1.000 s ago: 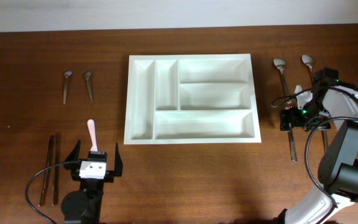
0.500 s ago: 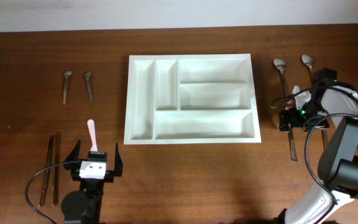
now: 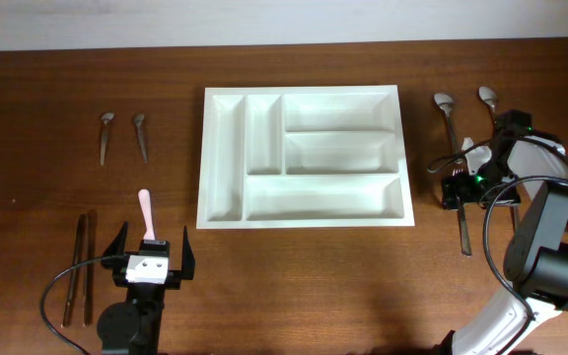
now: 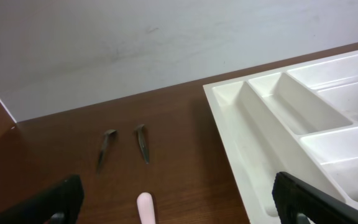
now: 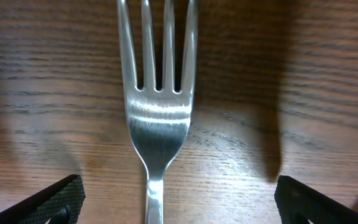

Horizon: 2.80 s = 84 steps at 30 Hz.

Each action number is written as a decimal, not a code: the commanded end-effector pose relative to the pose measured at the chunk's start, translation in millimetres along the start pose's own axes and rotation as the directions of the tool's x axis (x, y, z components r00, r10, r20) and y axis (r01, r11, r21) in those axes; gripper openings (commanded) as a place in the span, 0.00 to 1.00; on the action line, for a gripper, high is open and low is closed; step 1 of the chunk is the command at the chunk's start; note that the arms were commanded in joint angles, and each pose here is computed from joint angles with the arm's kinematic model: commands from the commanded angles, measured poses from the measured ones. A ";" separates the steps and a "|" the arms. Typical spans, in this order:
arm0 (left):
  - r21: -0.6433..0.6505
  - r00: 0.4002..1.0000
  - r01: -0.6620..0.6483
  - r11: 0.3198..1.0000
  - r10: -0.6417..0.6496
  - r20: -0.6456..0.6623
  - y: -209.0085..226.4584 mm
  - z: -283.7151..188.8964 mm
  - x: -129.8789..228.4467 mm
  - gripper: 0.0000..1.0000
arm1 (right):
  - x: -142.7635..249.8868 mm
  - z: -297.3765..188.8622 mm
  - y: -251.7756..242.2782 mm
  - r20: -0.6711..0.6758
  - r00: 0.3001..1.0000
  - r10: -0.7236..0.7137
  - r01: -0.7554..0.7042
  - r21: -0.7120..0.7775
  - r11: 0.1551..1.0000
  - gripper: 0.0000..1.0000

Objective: Pack container
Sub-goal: 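Lower the right gripper and close it on the fork handle, then lift the fork and carry it left over the tray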

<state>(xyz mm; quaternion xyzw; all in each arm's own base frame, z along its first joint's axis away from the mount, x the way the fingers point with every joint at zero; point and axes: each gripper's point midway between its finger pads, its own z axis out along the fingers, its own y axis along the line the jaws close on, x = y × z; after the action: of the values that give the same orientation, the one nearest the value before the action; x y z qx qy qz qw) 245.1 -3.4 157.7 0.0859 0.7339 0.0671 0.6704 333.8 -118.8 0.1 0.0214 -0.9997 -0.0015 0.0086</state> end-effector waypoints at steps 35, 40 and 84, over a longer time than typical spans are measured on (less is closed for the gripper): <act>-0.013 1.000 -0.001 1.000 0.001 0.001 2.1 0.1 1.7 0.99 | 14.2 20.1 4.8 -0.082 0.996 0.047 -0.049 -0.024 0.999 0.33; -0.013 1.000 -0.001 1.000 0.001 0.001 2.1 0.1 1.7 0.99 | 15.7 20.0 5.5 -0.088 0.995 0.050 -0.052 -0.026 0.998 0.28; -0.013 1.000 -0.001 1.000 0.001 0.001 2.1 0.1 1.7 0.99 | -41.1 -25.0 9.2 0.015 0.833 0.552 -0.545 -0.145 0.826 0.04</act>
<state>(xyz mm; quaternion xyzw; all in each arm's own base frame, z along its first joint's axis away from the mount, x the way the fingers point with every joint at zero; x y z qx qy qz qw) 245.1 -3.4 157.7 0.0860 0.7340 0.0671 0.6703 348.0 -112.4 4.5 -0.1995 -0.9793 -0.0319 0.0128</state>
